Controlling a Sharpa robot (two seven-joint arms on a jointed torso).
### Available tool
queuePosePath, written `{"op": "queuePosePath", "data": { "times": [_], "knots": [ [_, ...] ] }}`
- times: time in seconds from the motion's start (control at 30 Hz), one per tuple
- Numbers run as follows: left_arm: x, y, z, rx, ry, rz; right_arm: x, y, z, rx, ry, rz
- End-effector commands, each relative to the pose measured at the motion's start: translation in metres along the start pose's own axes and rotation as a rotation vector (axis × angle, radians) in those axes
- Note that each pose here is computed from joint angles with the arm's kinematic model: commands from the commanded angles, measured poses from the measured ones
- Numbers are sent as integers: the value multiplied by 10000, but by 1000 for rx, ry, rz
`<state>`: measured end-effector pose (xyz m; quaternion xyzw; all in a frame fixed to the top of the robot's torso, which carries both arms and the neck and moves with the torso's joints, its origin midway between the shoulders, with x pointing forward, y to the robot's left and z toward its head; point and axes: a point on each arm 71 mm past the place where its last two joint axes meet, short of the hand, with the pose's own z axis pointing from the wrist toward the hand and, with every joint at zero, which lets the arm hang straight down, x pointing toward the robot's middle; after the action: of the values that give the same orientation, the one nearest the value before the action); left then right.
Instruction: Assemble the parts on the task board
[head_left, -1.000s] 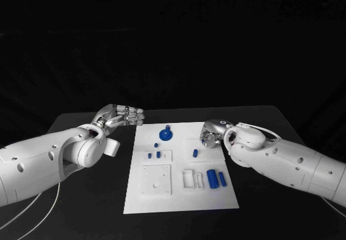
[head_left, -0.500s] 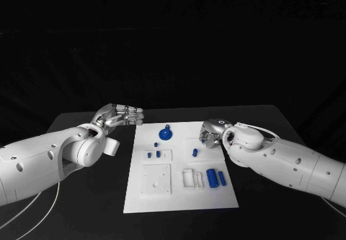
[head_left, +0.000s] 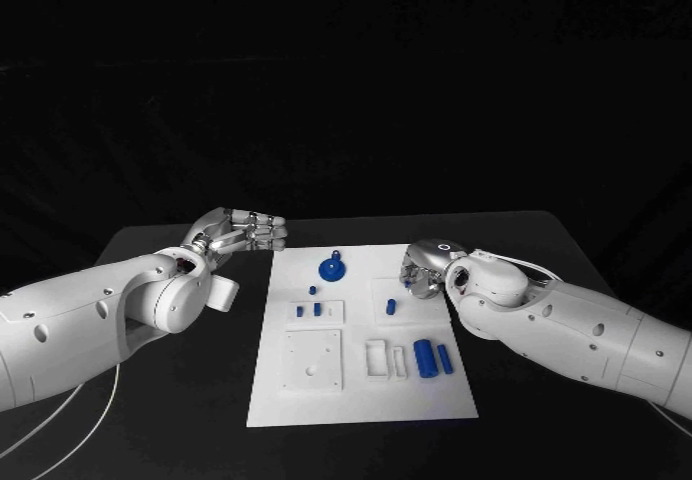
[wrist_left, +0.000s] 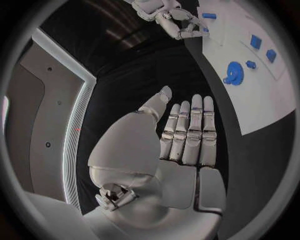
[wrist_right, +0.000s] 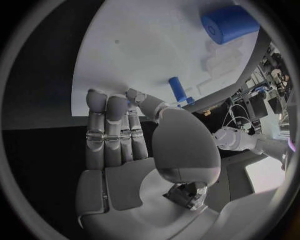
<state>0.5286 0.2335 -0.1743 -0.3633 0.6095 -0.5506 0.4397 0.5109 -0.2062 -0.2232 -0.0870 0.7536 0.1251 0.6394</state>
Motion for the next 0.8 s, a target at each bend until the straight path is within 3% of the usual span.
{"op": "queuePosePath", "data": {
  "times": [0.03, 0.27, 0.5, 0.8],
  "knots": [
    [-12, -12, 14, 10, 5, -13, -68, -9, -10, 10, -9, 53],
    [-93, 6, 28, 9, -16, -5, -361, -54, -26, 10, -69, 168],
    [-132, 16, 34, 7, -26, -1, -506, -31, -83, -13, -74, 247],
    [-101, 5, 34, 13, -26, 1, -601, 304, -150, -113, -82, 275]
  ]
}}
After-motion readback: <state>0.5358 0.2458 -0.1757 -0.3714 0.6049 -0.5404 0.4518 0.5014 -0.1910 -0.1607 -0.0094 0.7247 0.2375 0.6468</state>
